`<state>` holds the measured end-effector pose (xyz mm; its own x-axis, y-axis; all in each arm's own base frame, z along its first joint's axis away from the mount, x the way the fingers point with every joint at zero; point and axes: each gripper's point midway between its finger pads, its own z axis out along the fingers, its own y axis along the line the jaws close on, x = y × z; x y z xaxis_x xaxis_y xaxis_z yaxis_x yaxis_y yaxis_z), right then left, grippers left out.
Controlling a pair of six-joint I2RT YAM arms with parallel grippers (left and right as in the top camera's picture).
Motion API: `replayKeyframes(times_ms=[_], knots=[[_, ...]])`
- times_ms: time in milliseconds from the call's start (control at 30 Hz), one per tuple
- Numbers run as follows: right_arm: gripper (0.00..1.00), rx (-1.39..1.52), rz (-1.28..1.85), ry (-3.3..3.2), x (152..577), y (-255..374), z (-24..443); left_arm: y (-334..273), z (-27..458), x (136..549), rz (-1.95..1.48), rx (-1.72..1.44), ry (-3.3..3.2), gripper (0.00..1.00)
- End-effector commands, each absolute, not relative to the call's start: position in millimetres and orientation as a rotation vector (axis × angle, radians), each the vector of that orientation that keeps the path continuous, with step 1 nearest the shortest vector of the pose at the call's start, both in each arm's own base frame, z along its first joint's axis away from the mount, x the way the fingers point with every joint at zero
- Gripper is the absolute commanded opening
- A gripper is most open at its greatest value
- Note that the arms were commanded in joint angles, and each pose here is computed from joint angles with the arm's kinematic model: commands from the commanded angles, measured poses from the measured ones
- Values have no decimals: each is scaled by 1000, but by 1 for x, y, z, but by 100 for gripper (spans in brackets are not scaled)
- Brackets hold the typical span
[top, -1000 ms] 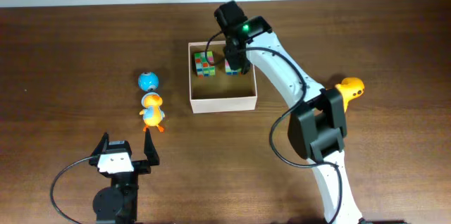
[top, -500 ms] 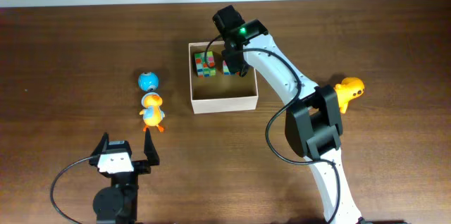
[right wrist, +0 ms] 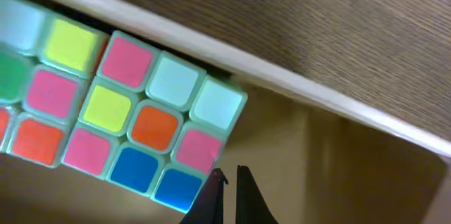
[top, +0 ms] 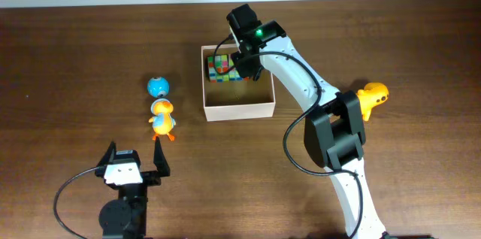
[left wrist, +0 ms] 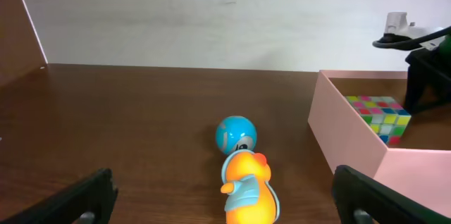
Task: Pack container
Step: 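Release the cube and lift the right gripper out of the box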
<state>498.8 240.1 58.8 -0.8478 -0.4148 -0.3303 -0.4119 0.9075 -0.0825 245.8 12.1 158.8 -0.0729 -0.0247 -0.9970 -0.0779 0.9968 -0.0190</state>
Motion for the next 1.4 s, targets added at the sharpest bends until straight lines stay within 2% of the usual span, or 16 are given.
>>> replayKeyframes(times_ms=[0,267,633,767,900,967,1100,1200,1300,1333,1367], knots=[[4,-682,70,2721,496,251,55,12,158,246,53,-68,1640,99],[4,-723,176,2695,496,266,57,12,159,246,53,-68,1639,99],[5,-710,167,2659,503,267,70,12,159,246,53,-68,1639,99],[13,-695,143,2628,508,265,107,12,159,246,53,-68,1640,99],[27,-674,114,2597,506,257,154,12,159,246,53,-68,1639,99],[36,-588,73,2598,505,242,179,12,159,246,53,-68,1640,99],[43,-288,-20,2598,503,187,229,12,159,246,53,-68,1639,99],[49,-49,-20,2615,500,141,248,12,159,246,53,-68,1639,99],[63,132,-5,2655,492,96,252,12,159,246,53,-68,1639,99],[79,159,25,2662,494,84,252,12,159,246,53,-68,1640,99],[86,172,73,2668,495,77,253,12,159,246,53,-68,1640,99]])
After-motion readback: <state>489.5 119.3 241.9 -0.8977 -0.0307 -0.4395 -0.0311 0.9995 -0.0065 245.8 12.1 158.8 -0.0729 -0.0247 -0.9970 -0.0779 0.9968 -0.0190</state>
